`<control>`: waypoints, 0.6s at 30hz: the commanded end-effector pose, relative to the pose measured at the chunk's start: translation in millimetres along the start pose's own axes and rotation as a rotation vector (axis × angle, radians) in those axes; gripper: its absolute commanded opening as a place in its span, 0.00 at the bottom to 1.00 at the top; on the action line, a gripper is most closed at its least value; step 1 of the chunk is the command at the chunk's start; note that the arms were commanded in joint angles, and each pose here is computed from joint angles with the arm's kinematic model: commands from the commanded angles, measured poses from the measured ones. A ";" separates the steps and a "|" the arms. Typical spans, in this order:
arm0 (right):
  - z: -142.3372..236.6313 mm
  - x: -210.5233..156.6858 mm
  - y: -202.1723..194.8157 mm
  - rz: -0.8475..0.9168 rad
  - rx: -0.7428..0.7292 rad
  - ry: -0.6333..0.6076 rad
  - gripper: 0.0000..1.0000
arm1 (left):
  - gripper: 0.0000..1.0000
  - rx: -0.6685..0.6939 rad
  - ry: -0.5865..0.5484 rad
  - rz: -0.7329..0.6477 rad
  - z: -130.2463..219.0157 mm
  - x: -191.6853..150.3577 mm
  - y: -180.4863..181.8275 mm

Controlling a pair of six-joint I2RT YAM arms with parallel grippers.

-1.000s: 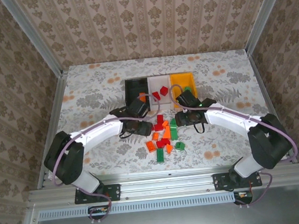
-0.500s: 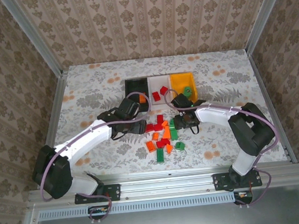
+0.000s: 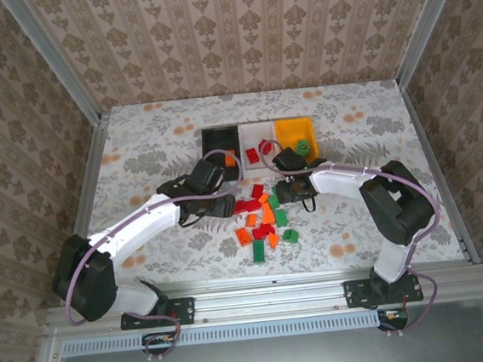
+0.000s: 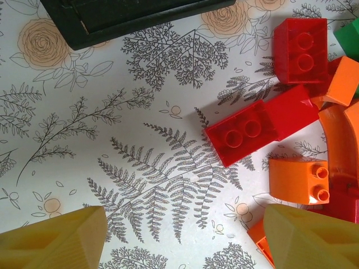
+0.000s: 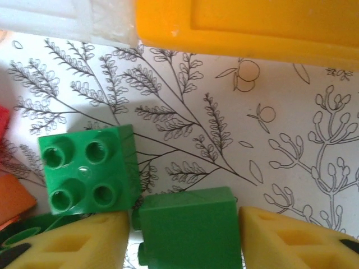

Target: Sort the legos into containers by color

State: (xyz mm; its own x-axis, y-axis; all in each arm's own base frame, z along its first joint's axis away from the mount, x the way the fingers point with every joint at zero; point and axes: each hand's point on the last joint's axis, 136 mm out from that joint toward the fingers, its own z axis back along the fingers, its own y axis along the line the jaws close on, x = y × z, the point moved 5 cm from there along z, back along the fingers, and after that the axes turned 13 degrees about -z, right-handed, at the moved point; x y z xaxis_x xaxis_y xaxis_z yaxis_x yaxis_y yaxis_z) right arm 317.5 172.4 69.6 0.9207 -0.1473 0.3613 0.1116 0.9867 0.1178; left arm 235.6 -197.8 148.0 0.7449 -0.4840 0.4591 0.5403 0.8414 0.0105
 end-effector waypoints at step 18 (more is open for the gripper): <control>75.2 70.9 -34.4 -0.017 -0.085 -0.249 0.42 | 0.96 -0.101 -0.167 0.078 10.8 14.1 -6.9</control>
State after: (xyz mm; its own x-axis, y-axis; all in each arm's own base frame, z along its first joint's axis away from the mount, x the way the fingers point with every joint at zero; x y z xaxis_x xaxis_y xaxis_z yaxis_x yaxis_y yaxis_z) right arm 330.9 143.9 136.0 0.8380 -0.1641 0.5205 0.1343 0.9864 0.0946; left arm 233.6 -204.8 155.6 0.7275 -0.4175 0.5445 0.5381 0.8395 -0.0752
